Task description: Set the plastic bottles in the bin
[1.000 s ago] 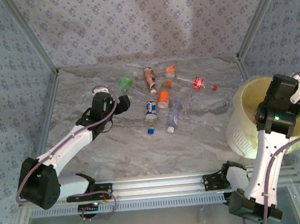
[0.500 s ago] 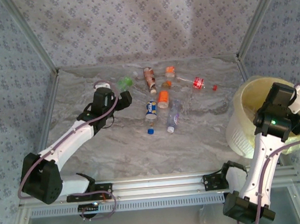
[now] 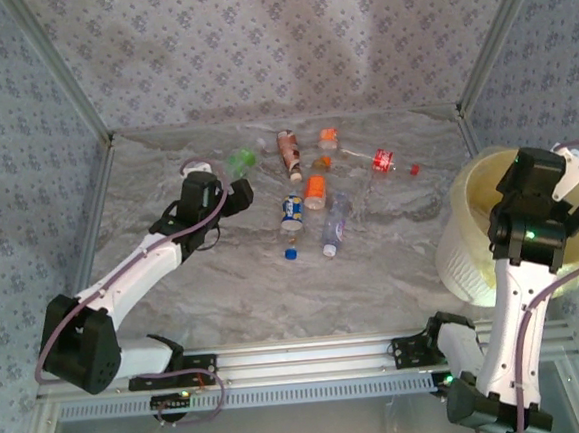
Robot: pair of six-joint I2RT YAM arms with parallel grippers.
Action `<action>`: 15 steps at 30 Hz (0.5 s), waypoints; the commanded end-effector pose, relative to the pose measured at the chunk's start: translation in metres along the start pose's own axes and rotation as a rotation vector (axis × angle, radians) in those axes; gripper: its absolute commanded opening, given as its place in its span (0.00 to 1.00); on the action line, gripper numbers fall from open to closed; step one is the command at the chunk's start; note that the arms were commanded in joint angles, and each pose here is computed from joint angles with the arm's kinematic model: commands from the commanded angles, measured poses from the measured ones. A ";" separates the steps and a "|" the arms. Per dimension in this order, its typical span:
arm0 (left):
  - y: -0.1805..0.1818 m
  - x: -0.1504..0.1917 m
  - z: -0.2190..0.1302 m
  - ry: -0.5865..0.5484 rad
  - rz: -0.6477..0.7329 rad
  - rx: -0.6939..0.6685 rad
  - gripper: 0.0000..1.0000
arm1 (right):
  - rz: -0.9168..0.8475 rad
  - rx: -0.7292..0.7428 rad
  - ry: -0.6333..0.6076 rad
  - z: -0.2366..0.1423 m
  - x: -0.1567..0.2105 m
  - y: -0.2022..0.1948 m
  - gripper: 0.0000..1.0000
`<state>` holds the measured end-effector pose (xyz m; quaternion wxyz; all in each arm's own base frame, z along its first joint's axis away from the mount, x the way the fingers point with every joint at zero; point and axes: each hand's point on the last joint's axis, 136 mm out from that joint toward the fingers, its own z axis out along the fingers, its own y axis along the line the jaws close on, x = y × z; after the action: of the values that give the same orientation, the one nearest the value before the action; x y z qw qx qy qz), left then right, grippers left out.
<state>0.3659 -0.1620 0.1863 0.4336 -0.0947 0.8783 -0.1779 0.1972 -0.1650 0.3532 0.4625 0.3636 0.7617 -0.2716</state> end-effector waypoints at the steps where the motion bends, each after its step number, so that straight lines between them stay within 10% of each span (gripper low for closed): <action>1: 0.005 -0.004 -0.002 -0.006 0.001 -0.028 0.98 | 0.034 -0.123 0.006 -0.012 -0.004 0.019 1.00; 7: 0.006 0.001 -0.003 0.028 0.007 -0.042 0.98 | 0.101 -0.130 0.087 -0.018 -0.004 0.023 1.00; 15: -0.012 0.019 -0.002 0.168 0.014 0.029 0.98 | 0.169 -0.587 0.165 -0.062 -0.012 0.105 1.00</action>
<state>0.3569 -0.1686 0.1750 0.3867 -0.0788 0.9015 -0.1775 0.2405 -0.0968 0.3700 0.4964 0.3228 0.8026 -0.0728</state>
